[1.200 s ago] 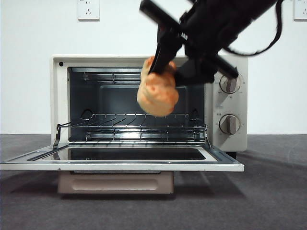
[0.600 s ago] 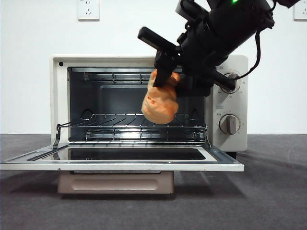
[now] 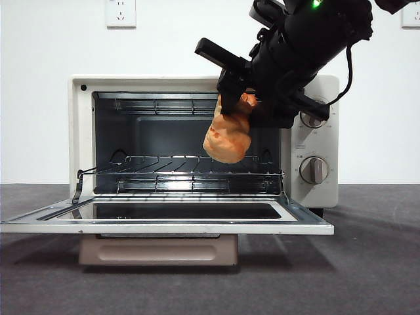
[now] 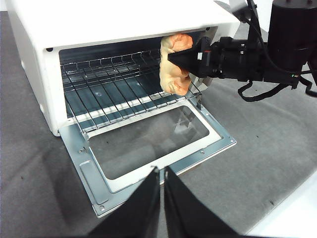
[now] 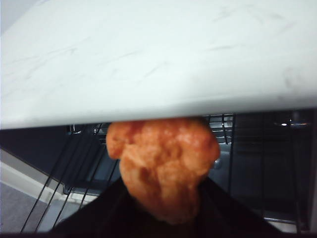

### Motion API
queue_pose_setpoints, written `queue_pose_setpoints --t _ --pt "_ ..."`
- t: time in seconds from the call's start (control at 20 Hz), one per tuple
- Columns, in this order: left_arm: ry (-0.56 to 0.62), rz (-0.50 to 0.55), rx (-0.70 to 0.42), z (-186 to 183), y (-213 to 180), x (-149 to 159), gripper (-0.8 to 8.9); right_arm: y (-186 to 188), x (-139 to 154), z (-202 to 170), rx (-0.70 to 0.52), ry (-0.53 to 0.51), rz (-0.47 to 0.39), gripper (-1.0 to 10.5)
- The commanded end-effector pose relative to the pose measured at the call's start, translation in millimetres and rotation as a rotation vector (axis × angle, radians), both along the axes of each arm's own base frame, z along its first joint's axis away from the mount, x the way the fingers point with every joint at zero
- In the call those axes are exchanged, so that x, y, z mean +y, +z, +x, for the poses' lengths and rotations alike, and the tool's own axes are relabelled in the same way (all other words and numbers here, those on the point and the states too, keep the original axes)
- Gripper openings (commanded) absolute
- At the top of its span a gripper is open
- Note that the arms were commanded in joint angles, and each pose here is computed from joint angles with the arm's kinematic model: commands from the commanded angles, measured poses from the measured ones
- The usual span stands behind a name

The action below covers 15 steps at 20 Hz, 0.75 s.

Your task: The left arm flap open the oven, the right arm pick bread and place it into oven, the left arm flap close the oven

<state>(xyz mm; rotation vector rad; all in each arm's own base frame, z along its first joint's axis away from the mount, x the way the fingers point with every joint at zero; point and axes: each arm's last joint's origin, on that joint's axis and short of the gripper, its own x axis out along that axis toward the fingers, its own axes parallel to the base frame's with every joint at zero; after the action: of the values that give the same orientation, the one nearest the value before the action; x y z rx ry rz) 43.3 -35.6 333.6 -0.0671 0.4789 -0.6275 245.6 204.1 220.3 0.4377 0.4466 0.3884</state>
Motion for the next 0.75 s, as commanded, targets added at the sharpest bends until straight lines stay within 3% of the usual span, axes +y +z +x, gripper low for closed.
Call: queue_pose_setpoints --t 0.05,0.5,0.75 --pt "-0.004 -0.005 -0.013 0.0 3.3 -0.3 0.19 -3.0 5.6 4.7 0.004 -0.008 0.018 1.6" --pt "-0.005 -0.002 -0.014 0.0 3.2 -0.2 0.19 -5.9 7.4 6.5 0.001 -0.006 0.024 4.1" --pt "-0.005 -0.002 -0.013 0.0 3.2 -0.2 0.19 -5.7 7.8 6.2 -0.001 -0.003 0.026 4.5"
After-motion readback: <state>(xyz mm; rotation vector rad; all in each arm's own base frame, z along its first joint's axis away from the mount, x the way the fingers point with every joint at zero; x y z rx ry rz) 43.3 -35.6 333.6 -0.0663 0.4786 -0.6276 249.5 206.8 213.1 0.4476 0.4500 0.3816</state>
